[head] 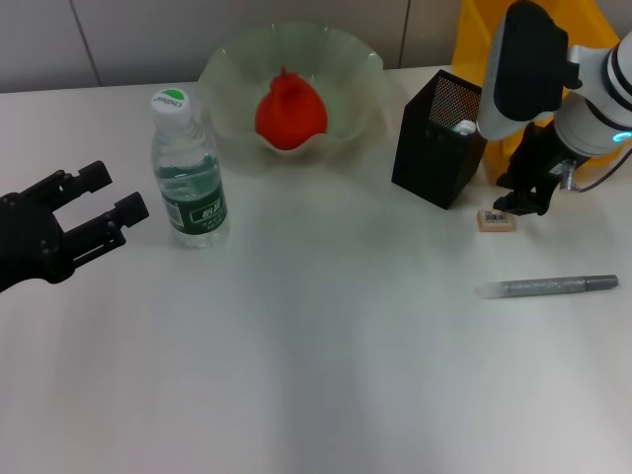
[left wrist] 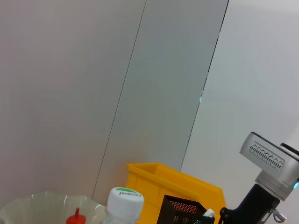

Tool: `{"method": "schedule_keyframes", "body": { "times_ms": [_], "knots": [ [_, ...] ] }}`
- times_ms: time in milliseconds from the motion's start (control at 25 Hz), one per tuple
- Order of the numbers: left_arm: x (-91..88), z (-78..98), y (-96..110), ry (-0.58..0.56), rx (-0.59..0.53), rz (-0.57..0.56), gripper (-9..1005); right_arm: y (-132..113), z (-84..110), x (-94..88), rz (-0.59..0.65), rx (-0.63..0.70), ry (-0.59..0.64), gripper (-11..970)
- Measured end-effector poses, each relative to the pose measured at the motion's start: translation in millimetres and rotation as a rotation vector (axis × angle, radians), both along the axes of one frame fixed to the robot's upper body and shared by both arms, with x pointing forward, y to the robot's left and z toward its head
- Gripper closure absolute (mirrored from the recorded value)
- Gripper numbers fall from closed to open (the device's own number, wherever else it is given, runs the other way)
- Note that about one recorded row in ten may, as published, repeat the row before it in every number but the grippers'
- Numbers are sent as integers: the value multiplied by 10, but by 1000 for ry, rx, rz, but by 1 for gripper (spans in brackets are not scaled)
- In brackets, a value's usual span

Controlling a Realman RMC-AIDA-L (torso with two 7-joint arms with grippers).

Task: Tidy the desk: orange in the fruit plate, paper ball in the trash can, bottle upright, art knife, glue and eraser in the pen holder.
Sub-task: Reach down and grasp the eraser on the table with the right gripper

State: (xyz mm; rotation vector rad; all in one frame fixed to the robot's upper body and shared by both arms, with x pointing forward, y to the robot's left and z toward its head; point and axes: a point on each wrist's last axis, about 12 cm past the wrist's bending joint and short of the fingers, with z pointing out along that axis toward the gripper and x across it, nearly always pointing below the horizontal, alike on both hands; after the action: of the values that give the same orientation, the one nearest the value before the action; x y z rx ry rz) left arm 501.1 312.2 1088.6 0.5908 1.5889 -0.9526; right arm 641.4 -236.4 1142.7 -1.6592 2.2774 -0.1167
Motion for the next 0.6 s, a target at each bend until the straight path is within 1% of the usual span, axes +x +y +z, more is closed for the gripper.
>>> {"method": "schedule_keyframes", "body": {
  "times_ms": [200, 400, 600],
  "knots": [
    [-10, -6, 9, 2, 0, 3, 257, 85, 51, -32, 6, 9, 57, 694],
    [-32, -24, 20, -2, 6, 7, 257, 98, 57, -44, -3, 10, 74, 686],
    [-54, -52, 26, -5, 2, 12, 257, 69, 23, -42, -35, -4, 80, 677]
  ]
}}
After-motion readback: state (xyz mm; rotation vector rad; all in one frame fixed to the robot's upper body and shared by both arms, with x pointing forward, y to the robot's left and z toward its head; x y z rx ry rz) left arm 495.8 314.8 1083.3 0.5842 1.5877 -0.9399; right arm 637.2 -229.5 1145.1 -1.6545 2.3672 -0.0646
